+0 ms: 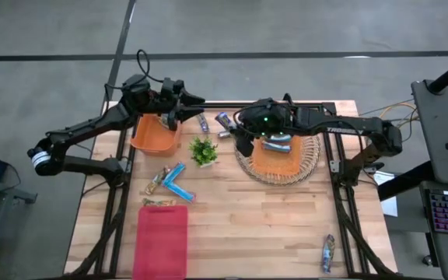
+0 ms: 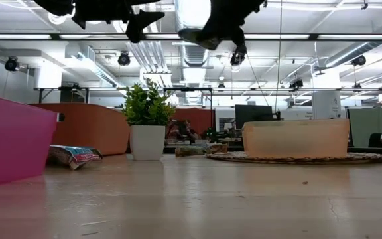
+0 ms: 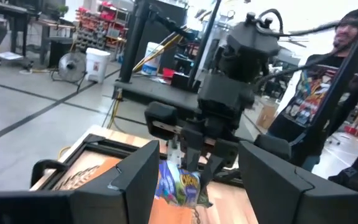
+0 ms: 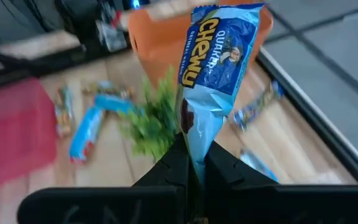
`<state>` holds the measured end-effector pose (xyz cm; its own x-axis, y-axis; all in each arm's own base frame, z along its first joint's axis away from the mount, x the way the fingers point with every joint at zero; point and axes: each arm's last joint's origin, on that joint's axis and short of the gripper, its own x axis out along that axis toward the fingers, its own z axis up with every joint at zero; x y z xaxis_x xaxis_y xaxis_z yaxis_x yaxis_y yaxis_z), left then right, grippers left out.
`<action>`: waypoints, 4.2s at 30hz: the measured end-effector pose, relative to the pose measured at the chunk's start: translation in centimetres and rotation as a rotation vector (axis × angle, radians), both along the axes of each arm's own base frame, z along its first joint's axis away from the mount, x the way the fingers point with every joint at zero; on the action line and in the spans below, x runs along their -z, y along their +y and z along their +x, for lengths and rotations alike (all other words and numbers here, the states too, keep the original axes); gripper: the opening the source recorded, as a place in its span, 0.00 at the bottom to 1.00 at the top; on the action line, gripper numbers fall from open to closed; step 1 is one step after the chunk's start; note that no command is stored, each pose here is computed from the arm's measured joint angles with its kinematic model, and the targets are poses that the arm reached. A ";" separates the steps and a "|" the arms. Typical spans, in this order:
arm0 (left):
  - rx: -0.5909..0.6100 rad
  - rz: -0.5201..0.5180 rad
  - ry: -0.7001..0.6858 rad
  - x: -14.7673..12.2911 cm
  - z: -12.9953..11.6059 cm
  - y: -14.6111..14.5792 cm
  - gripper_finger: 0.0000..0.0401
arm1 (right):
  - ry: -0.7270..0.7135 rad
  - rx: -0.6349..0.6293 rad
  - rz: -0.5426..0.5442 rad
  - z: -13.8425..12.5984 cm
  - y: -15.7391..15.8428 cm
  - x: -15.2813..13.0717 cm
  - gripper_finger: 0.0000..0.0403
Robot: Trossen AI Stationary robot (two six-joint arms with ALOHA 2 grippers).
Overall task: Pick and place Granola Bars by type
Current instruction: Put the middle blue granola bar into the pink bin
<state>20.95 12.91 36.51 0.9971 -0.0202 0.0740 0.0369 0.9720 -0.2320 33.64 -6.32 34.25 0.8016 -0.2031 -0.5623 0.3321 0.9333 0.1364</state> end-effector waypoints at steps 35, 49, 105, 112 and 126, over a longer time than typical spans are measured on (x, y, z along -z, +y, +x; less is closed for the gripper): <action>0.061 -0.047 -0.194 -0.7 5.3 -2.3 0.50 | -0.335 -0.030 -0.076 0.6 0.7 -7.4 0.03; 0.099 -0.045 -0.219 -1.8 6.1 -3.0 0.31 | -0.331 -0.041 -0.074 0.6 1.0 -7.4 0.03; -0.041 -0.165 0.991 4.2 -4.1 -16.5 0.00 | -0.190 -0.359 -0.011 -13.9 8.1 -11.7 0.54; 0.024 -0.238 1.186 6.0 -3.2 -18.4 0.00 | -0.172 -0.348 0.010 -13.6 8.1 -11.2 0.54; 0.137 -0.214 1.483 10.3 -0.9 -23.7 0.00 | -0.169 -0.325 -0.007 -13.6 8.1 -11.1 0.54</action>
